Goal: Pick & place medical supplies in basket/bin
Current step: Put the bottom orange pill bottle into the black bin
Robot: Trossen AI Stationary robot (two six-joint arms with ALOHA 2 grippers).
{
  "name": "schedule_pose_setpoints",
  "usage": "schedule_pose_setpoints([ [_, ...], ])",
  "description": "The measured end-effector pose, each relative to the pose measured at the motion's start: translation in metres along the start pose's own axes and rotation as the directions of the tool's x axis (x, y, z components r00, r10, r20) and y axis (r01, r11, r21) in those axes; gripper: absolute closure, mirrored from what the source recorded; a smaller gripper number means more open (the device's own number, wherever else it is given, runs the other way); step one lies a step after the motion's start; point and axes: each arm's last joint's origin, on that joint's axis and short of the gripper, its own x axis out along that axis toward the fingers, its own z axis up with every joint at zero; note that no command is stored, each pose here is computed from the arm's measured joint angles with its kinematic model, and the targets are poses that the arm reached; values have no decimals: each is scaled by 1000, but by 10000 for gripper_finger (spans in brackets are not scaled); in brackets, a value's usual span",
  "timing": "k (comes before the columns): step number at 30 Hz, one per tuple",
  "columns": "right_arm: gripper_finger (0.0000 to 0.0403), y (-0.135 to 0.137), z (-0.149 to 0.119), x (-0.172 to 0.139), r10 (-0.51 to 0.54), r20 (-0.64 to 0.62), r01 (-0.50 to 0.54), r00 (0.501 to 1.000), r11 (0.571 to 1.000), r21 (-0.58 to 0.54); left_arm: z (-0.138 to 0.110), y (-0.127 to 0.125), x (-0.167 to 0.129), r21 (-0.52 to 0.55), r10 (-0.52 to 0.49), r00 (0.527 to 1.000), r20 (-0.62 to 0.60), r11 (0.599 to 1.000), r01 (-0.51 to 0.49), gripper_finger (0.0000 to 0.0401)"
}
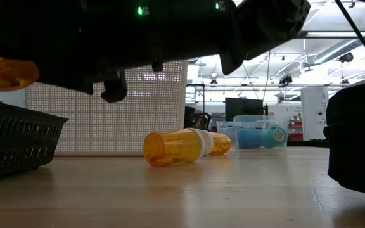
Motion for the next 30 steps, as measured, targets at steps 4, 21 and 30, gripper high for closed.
schedule_pose_setpoints([
  [4,218,-1,-5,3,-1,-7,1,1000,1000,4,0,0,0,0,0,1000,0,1000,0,20],
  [21,218,-5,-13,8,8,-49,-7,999,1000,13,0,0,0,-2,0,1000,0,1000,0,20],
  [30,218,-6,-13,8,6,-49,-5,999,1000,15,0,0,0,-2,0,1000,0,1000,0,20],
])
